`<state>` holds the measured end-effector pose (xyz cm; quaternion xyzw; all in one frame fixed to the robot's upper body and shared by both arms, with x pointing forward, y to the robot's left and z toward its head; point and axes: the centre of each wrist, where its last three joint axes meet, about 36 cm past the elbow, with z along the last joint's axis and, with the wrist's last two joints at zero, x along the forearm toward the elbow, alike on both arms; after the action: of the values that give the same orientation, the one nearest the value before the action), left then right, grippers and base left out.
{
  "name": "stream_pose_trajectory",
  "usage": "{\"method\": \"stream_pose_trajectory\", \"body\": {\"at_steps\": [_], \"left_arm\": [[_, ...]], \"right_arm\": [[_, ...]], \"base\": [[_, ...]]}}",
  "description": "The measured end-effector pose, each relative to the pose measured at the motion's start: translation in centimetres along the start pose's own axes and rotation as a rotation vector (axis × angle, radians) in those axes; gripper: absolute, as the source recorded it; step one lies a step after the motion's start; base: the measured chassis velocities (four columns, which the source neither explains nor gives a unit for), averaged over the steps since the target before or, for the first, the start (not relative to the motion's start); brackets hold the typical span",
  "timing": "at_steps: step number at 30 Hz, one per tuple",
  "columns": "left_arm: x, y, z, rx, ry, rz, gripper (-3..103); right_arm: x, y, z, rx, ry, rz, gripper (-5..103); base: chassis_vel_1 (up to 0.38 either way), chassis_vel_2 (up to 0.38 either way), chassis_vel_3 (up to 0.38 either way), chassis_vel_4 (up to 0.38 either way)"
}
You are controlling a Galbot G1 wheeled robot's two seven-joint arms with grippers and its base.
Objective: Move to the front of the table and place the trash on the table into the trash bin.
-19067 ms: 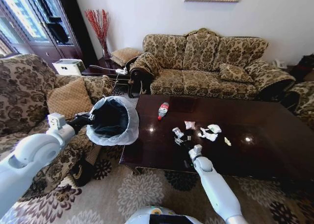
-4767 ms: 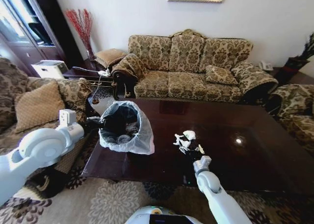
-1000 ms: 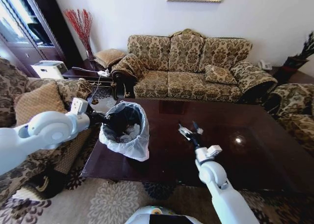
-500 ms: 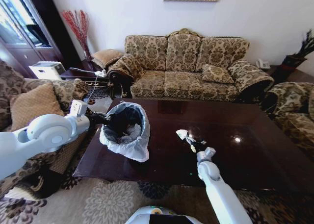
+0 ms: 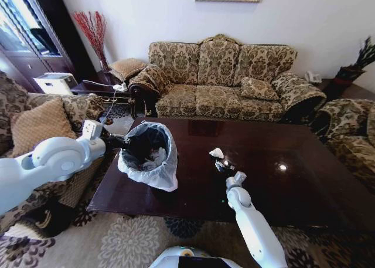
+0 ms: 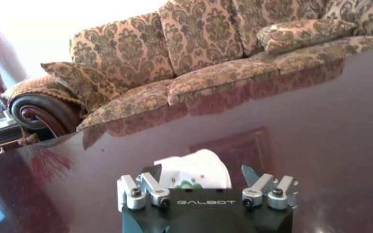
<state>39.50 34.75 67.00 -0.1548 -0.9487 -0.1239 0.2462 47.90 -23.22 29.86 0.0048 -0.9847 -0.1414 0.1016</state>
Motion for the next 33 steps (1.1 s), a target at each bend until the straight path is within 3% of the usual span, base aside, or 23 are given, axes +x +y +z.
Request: {"method": "stream_pose_trajectory", "body": {"at_steps": [3, 14, 15, 17, 18, 20, 21, 25, 26, 28, 29, 30, 31, 33], "left_arm": [[0.0, 0.0, 0.2, 0.001, 0.001, 0.005, 0], [-0.1, 0.1, 0.2, 0.001, 0.001, 0.011, 0], [-0.1, 0.1, 0.2, 0.001, 0.001, 0.012, 0], [-0.1, 0.1, 0.2, 0.002, 0.0, 0.012, 0], [-0.1, 0.1, 0.2, 0.003, 0.0, 0.012, 0], [-0.1, 0.1, 0.2, 0.004, -0.001, 0.013, 0], [-0.2, 0.2, 0.3, 0.005, -0.004, 0.013, 0], [-0.2, 0.3, 0.4, 0.006, -0.008, 0.008, 0], [-0.3, 0.4, 0.4, 0.006, -0.009, 0.006, 0], [-0.3, 0.4, 0.4, 0.006, -0.01, 0.005, 0], [-0.3, 0.4, 0.4, 0.006, -0.01, 0.005, 0], [-0.3, 0.4, 0.3, 0.006, -0.01, 0.006, 0], [-0.3, 0.4, 0.3, 0.004, -0.011, 0.007, 0], [-0.2, 0.4, 0.3, 0.004, -0.012, 0.008, 0]], "right_arm": [[-2.5, 0.6, -0.3, 0.015, 0.008, -0.018, 85], [-6.5, 2.4, -1.1, 0.08, 0.01, -0.049, 86], [-6.8, 2.2, -0.8, 0.096, 0.023, -0.044, 78], [-6.9, 2.0, -0.5, 0.11, 0.04, -0.042, 78], [-6.8, 1.9, -0.4, 0.115, 0.05, -0.042, 67], [-6.6, 1.7, -0.1, 0.121, 0.064, -0.045, 67], [-6.4, 1.6, 0.2, 0.123, 0.074, -0.049, 56], [-6.1, 1.5, 0.6, 0.126, 0.082, -0.052, 50], [-6.1, 1.5, 0.7, 0.125, 0.083, -0.052, 39], [-5.9, 1.5, 0.8, 0.124, 0.084, -0.052, 39], [-5.8, 1.5, 0.9, 0.123, 0.084, -0.052, 29], [-5.7, 1.4, 1.0, 0.122, 0.086, -0.051, 29], [-5.6, 1.4, 1.1, 0.121, 0.087, -0.049, 22], [-5.4, 1.3, 1.2, 0.119, 0.087, -0.048, 22]], "base": [[0.0, 0.0, 0.0, 0.0], [0.0, 0.0, 0.0, 0.0], [0.0, 0.0, 0.0, 0.0], [0.0, 0.0, 0.0, 0.0], [0.0, 0.0, 0.0, 0.0], [0.0, 0.0, 0.0, 0.0], [0.0, 0.0, 0.0, 0.0], [0.0, 0.0, 0.0, 0.0], [0.0, 0.0, 0.0, 0.0], [0.0, 0.0, 0.0, 0.0], [0.0, 0.0, 0.0, 0.0], [0.0, 0.0, 0.0, 0.0], [0.0, 0.0, 0.0, 0.0], [0.0, 0.0, 0.0, 0.0]]}}
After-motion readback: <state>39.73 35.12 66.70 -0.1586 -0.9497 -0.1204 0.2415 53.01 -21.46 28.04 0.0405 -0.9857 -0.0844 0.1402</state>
